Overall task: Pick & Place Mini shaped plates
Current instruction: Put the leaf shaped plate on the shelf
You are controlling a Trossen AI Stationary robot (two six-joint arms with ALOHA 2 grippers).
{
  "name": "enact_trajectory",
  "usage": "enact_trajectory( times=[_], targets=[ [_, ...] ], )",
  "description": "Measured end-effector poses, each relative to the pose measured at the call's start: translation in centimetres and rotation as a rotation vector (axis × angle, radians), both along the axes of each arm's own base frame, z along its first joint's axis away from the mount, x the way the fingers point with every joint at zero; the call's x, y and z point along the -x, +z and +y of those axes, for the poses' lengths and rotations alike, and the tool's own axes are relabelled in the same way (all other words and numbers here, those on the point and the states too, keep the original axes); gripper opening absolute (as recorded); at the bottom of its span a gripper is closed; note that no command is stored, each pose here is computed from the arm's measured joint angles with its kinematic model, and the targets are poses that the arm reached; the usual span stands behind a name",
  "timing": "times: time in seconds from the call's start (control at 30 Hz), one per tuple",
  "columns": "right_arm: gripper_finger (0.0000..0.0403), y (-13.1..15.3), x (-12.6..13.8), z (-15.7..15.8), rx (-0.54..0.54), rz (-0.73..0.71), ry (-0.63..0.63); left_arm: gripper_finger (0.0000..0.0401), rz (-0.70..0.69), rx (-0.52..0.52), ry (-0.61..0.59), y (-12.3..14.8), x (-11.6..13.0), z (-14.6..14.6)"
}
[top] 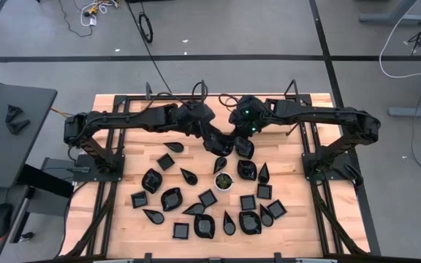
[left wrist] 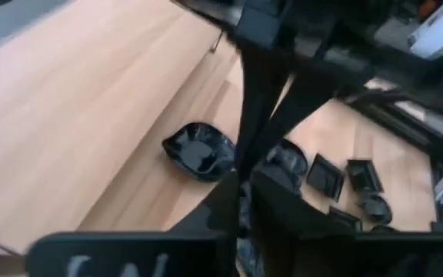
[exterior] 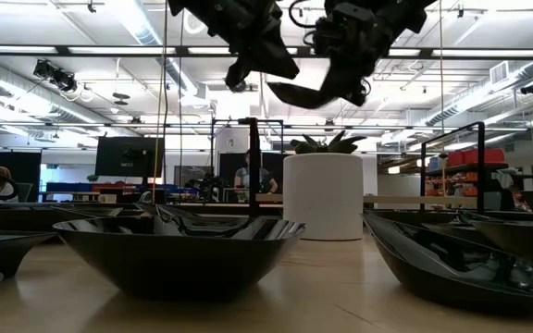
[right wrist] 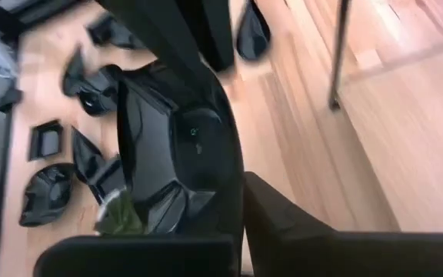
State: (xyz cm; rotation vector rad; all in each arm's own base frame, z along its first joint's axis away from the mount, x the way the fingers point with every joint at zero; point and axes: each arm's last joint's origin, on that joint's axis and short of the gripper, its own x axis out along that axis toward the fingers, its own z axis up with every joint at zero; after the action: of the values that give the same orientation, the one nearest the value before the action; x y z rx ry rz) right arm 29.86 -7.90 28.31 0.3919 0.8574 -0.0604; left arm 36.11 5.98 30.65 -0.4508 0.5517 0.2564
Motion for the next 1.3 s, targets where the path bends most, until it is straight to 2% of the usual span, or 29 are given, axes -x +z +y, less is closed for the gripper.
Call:
enact_trajectory(
  times=[0.2, 0.37, 0.57, 0.8, 0.97, 1.3],
  targets=[
    [0.0005, 0.2, 2.5, -1.9, -0.037, 0.114, -0.117, 0.0122, -0.032, 0.019, -0.017, 0.6, 0.0, 0.7],
    [0.0002, 0.1, 5.5, -5.5, -0.044, 0.218, -0.292, 0.0146, -0.055, 0.019, -0.024, 1.3, -0.1, 0.7],
    [0.0002, -0.7, 8.4, -11.1, -0.014, 0.31, -0.442, 0.0145, -0.057, 0.021, -0.04, 1.4, -0.2, 0.2],
    [0.0002, -3.7, 9.0, -16.3, -0.026, 0.423, -0.434, 0.0136, -0.057, 0.021, -0.058, 1.4, -0.3, -0.5],
    [0.0002, -5.9, 10.0, -18.8, -0.061, 0.474, -0.446, 0.0135, -0.057, 0.027, -0.057, 1.4, -0.4, -0.6],
    [0.0002, -6.2, 13.5, -21.3, -0.039, 0.506, -0.572, 0.0135, -0.057, 0.026, -0.018, 1.4, -0.3, -0.5]
  ],
)
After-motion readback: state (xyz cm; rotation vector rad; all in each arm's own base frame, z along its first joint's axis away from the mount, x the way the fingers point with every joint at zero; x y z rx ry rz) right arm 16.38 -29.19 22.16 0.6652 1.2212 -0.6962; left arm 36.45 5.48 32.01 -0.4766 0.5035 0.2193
